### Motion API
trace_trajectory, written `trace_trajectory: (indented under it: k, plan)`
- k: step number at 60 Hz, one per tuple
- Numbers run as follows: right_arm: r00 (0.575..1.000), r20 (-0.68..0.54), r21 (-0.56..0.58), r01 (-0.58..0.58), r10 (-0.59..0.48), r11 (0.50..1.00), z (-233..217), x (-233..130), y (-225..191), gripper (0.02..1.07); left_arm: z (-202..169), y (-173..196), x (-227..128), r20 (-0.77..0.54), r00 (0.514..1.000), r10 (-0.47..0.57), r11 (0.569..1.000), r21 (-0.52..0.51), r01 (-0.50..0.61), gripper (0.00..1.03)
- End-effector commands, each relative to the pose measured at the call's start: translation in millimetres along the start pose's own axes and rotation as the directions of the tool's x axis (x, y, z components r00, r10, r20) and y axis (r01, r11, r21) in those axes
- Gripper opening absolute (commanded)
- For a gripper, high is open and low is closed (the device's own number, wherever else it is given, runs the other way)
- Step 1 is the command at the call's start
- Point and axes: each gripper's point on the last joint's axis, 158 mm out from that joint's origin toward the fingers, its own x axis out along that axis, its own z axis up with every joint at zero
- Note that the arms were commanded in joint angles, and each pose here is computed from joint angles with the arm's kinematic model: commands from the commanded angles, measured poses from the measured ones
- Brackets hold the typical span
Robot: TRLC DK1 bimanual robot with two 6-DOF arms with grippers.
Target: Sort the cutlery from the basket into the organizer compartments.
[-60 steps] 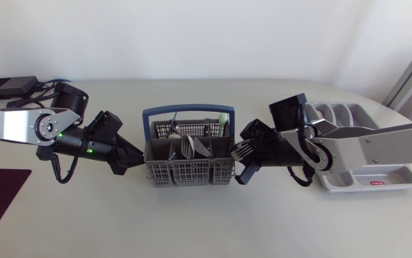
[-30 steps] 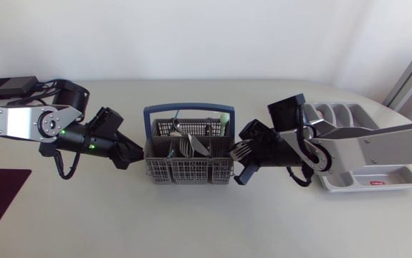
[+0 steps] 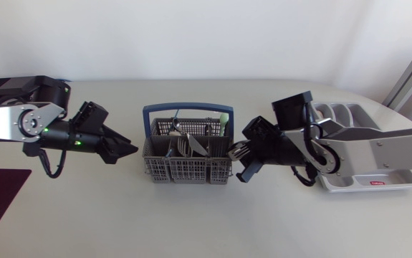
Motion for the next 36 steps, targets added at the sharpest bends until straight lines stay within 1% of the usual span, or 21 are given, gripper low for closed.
trace_trajectory:
  k: [1,6,9,12,16,20,21,28,36]
  plan:
    - [0.999,0.006,-0.017,0.033,-0.033,0.999,-6,-13,-6,0.83,2,-3,-17,0.035,0.999,0.028,0.999,0.046,-0.03,0.65]
    - [0.999,0.011,-0.022,0.046,-0.046,0.999,-8,-21,-6,0.89,5,-8,-30,0.063,0.997,0.054,0.995,0.08,-0.059,0.66]
    - [0.999,0.007,-0.026,0.051,-0.051,0.998,-11,-27,-5,0.89,7,-13,-38,0.079,0.994,0.071,0.991,0.107,-0.079,0.7]
    - [0.999,0.009,-0.027,0.054,-0.053,0.998,-12,-33,-4,0.92,9,-19,-44,0.096,0.992,0.082,0.987,0.132,-0.095,0.7]
    - [0.998,0.016,-0.037,0.057,-0.057,0.998,-13,-41,-3,0.92,14,-31,-51,0.121,0.989,0.083,0.981,0.165,-0.102,0.7]
    - [0.998,0.021,-0.042,0.059,-0.058,0.997,-14,-49,-1,0.92,18,-43,-56,0.14,0.987,0.081,0.975,0.196,-0.108,0.73]
    - [0.998,0.023,-0.044,0.061,-0.06,0.997,-14,-52,0,0.92,20,-51,-58,0.152,0.985,0.075,0.97,0.219,-0.108,0.73]
    - [0.999,0.009,-0.05,0.054,-0.053,0.997,-17,-65,3,0.94,26,-75,-61,0.187,0.981,0.05,0.953,0.283,-0.103,0.73]
    - [0.999,0.005,-0.057,0.042,-0.042,0.997,-16,-82,9,0.97,28,-102,-50,0.196,0.98,0.043,0.92,0.374,-0.115,0.73]
